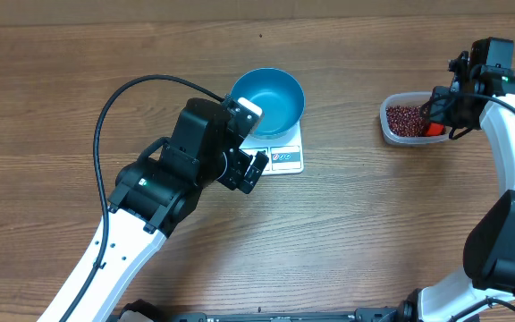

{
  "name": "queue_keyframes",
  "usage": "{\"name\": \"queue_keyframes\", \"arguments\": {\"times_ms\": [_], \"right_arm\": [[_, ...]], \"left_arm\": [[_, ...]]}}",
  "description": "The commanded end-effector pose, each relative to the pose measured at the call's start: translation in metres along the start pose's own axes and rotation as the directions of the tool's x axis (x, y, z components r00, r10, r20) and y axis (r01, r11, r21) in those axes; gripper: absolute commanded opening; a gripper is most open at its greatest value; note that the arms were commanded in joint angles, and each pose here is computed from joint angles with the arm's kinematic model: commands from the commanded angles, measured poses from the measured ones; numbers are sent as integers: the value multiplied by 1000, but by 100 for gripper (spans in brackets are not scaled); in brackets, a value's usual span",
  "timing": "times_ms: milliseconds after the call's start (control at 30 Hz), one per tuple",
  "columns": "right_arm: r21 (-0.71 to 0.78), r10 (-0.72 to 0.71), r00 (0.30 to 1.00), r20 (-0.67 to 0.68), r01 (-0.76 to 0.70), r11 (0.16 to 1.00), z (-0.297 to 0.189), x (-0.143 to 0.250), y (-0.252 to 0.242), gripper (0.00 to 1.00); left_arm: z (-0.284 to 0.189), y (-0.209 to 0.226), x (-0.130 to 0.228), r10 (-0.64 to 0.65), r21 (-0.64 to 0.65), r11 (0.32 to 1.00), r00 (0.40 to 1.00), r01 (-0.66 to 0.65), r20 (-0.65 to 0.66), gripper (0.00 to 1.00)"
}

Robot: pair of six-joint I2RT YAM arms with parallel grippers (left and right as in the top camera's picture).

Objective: Scoop item into bowl and weigh 150g on scale
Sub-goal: 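Dip the red scoop into the beans and scoop with the right gripper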

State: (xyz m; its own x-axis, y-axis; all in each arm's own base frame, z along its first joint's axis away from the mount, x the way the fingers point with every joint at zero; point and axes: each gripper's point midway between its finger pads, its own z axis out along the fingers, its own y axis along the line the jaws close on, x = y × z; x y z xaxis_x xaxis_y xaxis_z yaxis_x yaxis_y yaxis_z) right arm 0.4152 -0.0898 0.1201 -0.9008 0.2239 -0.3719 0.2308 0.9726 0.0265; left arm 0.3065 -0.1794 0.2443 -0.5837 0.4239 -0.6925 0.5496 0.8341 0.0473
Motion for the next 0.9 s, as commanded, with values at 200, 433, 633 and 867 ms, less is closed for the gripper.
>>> {"name": "queue_keyframes", "arguments": {"times_ms": [200,433,633,867], "right_arm": [[-74,-4,1000,-6,3,997,-2,0,14,4],[-75,-3,999,-45,0,997,9,7,14,4],[-125,-3,996,-89,-8,992,21,14,22,4],[-189,-10,996,-91,-7,982,19,15,33,4]], "left_arm": [[1,0,2,-19,5,1000,1000,19,-4,100],[1,0,2,-19,5,1000,1000,19,-4,100],[1,0,2,-19,5,1000,1000,19,-4,100],[1,0,2,-19,5,1000,1000,19,-4,99]]}}
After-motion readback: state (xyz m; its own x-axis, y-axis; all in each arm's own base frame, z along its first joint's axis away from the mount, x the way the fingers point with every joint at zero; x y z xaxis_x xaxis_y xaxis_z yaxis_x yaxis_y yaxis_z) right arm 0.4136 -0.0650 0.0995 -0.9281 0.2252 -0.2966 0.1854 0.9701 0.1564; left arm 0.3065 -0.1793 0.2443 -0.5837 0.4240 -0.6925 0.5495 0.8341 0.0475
